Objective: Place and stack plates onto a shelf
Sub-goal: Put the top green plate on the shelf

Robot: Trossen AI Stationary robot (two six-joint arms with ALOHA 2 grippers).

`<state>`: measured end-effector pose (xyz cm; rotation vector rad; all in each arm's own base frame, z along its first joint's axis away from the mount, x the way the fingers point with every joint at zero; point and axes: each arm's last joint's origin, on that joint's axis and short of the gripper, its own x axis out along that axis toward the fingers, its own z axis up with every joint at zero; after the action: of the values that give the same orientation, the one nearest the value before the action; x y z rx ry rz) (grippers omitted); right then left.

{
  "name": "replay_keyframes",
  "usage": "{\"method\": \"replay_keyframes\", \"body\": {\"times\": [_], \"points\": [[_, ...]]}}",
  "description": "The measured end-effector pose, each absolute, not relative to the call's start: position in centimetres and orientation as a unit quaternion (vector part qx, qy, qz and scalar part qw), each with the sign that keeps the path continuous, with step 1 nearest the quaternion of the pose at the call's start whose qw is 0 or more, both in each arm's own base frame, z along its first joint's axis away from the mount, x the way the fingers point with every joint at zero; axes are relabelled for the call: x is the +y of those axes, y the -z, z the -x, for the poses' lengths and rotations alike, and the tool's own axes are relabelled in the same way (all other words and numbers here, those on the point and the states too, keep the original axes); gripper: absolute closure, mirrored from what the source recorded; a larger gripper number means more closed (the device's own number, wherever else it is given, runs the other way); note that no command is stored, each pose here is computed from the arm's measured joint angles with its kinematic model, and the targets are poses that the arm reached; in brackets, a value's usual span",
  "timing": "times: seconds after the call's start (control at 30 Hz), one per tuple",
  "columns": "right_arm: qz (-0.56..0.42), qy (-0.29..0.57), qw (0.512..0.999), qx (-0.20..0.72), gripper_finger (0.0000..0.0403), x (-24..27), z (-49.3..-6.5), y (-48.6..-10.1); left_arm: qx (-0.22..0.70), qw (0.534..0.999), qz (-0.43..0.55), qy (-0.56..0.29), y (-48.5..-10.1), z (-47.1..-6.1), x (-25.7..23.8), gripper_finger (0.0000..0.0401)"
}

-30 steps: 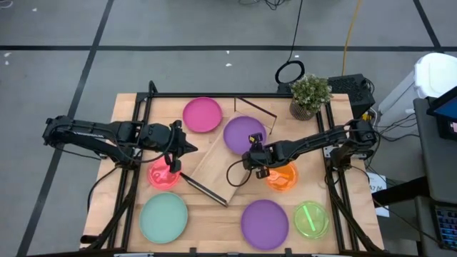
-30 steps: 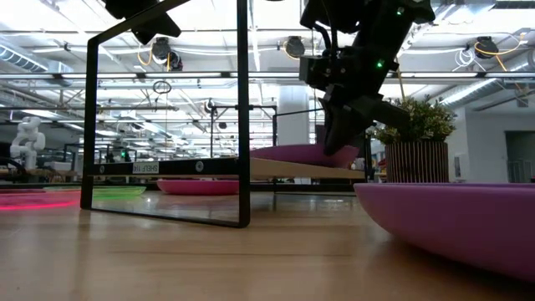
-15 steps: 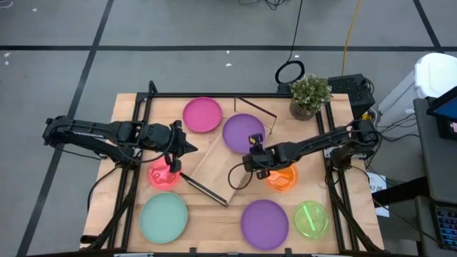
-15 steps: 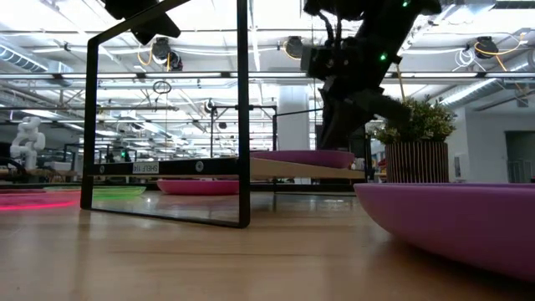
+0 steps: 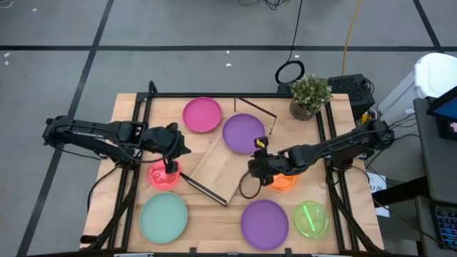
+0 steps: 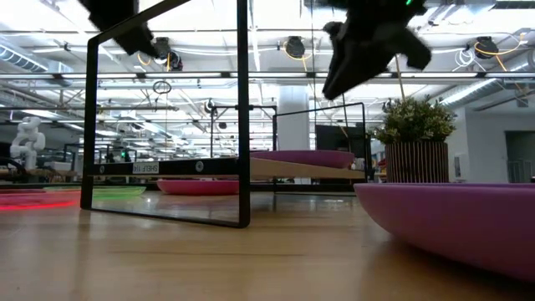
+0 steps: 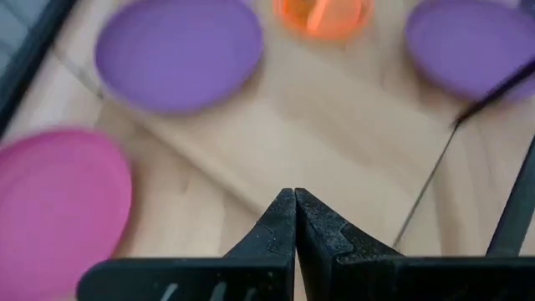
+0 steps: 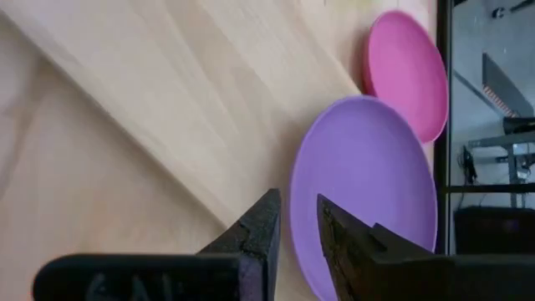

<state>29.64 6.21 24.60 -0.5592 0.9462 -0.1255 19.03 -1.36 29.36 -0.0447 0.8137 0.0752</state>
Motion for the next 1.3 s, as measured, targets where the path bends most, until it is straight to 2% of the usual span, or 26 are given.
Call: {"method": "replay_keyframes", "body": {"times": [0.27, 0.6, 0.8, 0.97, 1.1, 1.3], "points": [[0.249, 0.092, 0.878, 0.398, 0.0339, 7.3, -27.7, -27.4, 0.468, 0.871, 0.003, -0.149, -28.7, -16.4, -0.6, 0.0397], [0.240, 0.086, 0.886, 0.388, 0.0339, 7.9, -27.1, -27.9, 0.536, 0.827, -0.001, -0.167, -23.8, -15.0, -0.4, 0.0397], [0.237, 0.087, 0.890, 0.381, 0.0339, 8.0, -27.2, -28.0, 0.541, 0.818, 0.035, -0.191, -22.8, -15.0, -0.2, 0.0396], [0.238, 0.086, 0.890, 0.380, 0.0339, 8.0, -27.2, -28.0, 0.528, 0.820, 0.104, -0.195, -22.8, -15.3, -0.2, 0.0363], [0.241, 0.085, 0.889, 0.380, 0.0339, 8.0, -27.2, -28.0, 0.519, 0.823, 0.119, -0.200, -22.7, -15.9, -0.3, 0.0327], [0.241, 0.085, 0.889, 0.380, 0.0339, 8.0, -27.2, -28.0, 0.547, 0.793, 0.136, -0.231, -21.4, -16.9, 0.1, 0.0304]]}}
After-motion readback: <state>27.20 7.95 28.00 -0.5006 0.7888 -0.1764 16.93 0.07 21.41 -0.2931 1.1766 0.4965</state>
